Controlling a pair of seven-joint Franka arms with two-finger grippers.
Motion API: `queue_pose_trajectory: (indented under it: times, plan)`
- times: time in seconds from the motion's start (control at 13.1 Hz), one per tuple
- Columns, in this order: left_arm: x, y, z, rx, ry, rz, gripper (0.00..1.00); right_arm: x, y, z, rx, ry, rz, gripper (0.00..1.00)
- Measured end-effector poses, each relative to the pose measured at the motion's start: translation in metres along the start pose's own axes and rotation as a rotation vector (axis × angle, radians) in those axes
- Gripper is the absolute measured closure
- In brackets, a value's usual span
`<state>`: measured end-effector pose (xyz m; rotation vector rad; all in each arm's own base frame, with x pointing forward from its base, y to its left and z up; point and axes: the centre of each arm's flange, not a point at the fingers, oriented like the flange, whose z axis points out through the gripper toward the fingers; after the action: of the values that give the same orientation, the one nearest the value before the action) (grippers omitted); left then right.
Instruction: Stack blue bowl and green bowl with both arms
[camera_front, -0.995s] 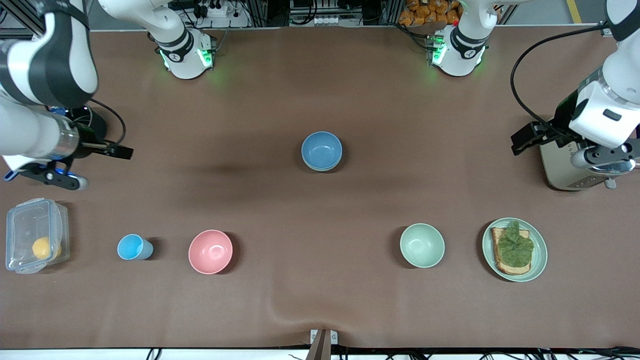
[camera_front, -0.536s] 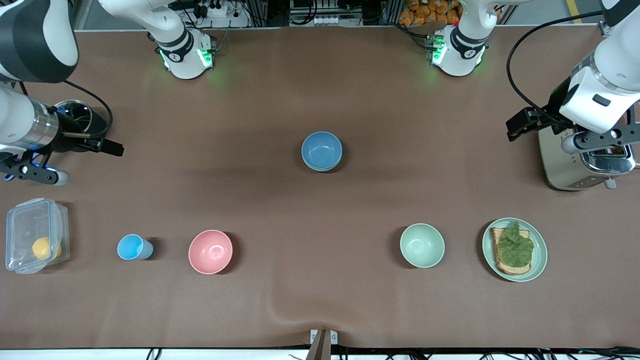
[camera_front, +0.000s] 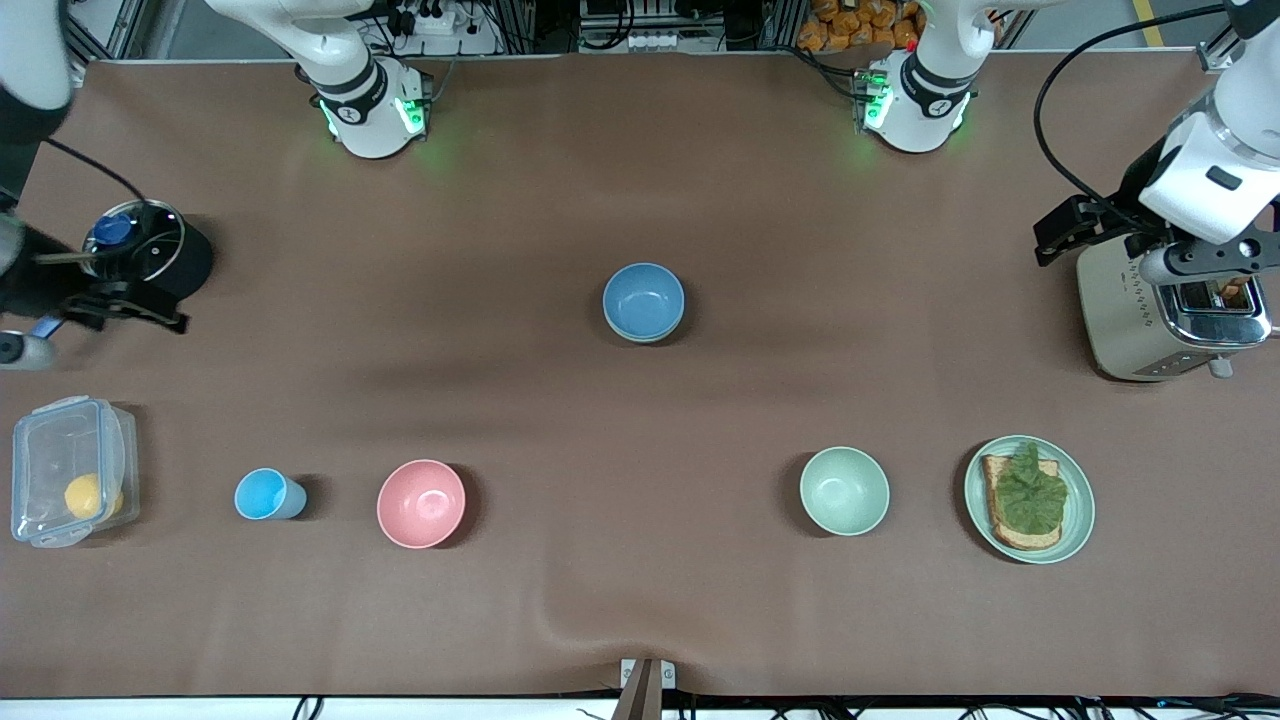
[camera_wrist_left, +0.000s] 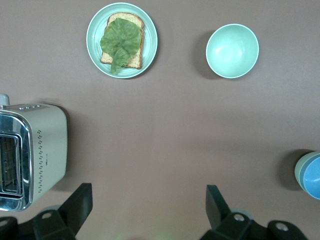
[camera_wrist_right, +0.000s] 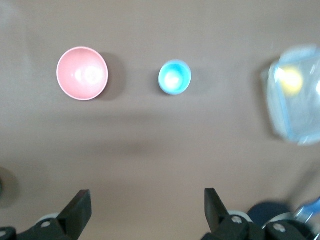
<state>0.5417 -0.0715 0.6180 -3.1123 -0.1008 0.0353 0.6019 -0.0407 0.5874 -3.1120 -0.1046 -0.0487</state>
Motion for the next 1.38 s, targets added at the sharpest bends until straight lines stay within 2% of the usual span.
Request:
queue_pose_trajectory:
  times: [0.15,0.23,0.38,0.54,0.92,1.38]
  plan:
    - [0.001,-0.005,0.0,-0.001,0.001,-0.001,0.0,-0.003,0.008,-0.009,-0.002,0.029,-0.038,0.0]
    - [0.001,-0.005,0.0,-0.001,0.002,-0.002,0.0,-0.007,0.001,-0.016,0.0,0.031,-0.017,0.0]
    - [0.001,-0.005,0.001,-0.001,0.002,-0.001,0.0,-0.019,-0.015,-0.026,0.01,0.008,0.1,0.0]
    - [0.001,-0.005,0.001,-0.001,0.002,-0.001,0.0,-0.027,-0.04,-0.03,0.014,-0.004,0.155,0.0]
    - [0.001,-0.001,0.001,-0.001,0.002,0.006,0.0,-0.043,-0.061,-0.023,0.011,-0.043,0.16,0.0]
    - [0.0,0.002,0.002,0.0,0.002,0.011,0.0,-0.048,-0.057,-0.018,0.01,-0.041,0.168,0.0]
